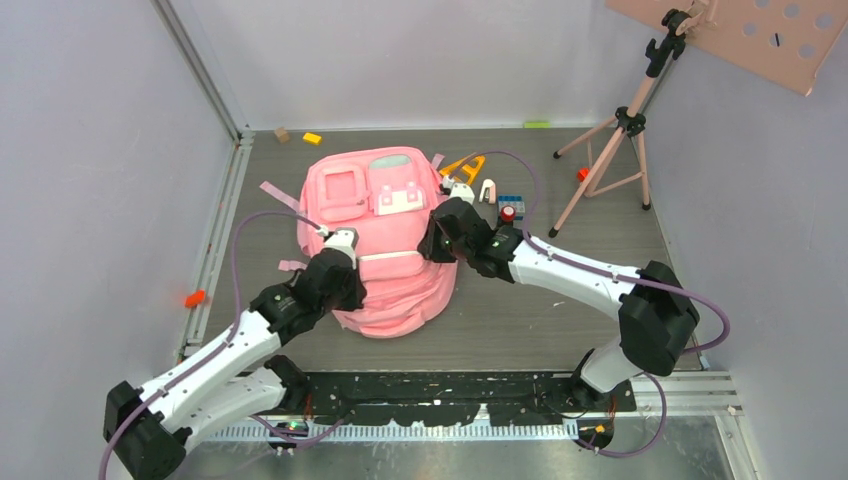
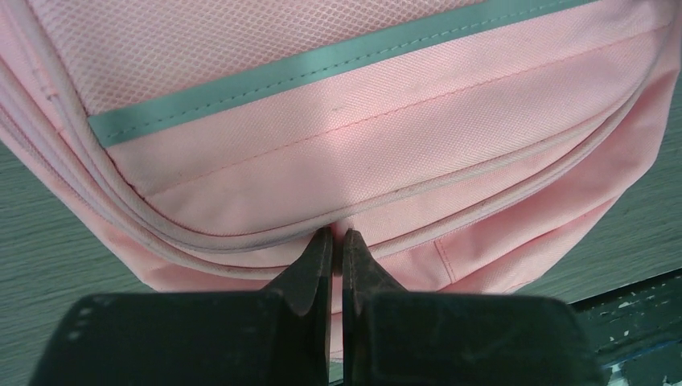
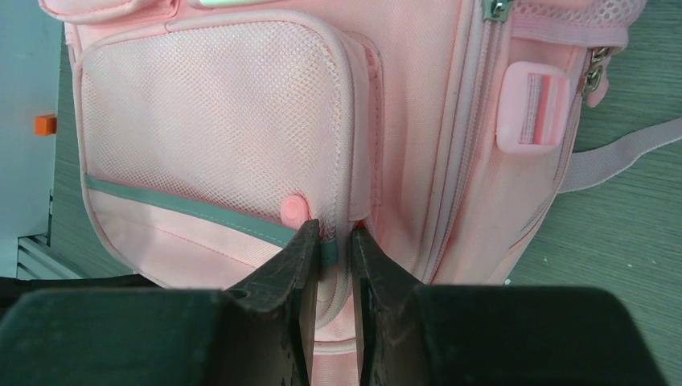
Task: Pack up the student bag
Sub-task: Unzip the student bag at the center of the board.
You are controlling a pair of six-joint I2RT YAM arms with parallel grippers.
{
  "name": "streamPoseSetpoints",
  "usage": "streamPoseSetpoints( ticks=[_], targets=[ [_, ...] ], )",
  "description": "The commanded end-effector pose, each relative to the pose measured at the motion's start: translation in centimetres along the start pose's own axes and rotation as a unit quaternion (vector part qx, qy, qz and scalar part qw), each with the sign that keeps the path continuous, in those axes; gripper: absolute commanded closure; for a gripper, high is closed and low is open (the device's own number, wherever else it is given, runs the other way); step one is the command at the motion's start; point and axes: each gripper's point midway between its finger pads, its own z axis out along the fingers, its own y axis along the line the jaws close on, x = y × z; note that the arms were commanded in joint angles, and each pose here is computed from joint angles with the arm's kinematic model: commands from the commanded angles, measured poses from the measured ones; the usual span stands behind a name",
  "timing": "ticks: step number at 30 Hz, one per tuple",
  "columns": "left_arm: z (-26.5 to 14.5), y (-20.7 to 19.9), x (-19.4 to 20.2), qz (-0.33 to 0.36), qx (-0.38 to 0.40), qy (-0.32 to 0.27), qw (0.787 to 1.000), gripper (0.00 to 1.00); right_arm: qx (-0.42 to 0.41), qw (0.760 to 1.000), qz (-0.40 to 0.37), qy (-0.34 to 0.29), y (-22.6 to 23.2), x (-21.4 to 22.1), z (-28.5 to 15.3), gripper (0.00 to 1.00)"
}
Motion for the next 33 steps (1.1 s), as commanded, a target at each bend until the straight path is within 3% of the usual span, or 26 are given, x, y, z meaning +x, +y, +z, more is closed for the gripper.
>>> streamPoseSetpoints(
  ticks=[1, 24, 33],
  targets=[
    [-1.6, 4.6, -2.2, -0.017, -0.095, -0.041, 0.994, 1.0, 0.08, 0.995, -0.029, -0.052, -3.8, -2.8, -1.4, 1.0],
    [-5.8, 10.2, -3.7, -0.073, -0.204, -0.006, 0.976, 1.0, 0.104, 0.992, -0.043, -0.059, -4.9, -3.0, -1.7, 1.0],
    [-4.5, 8.3, -6.3, -0.028, -0.121, 0.001, 0.992, 1.0, 0.068, 0.993, -0.084, -0.056, -3.3, -3.8, -2.5, 1.0]
  ],
)
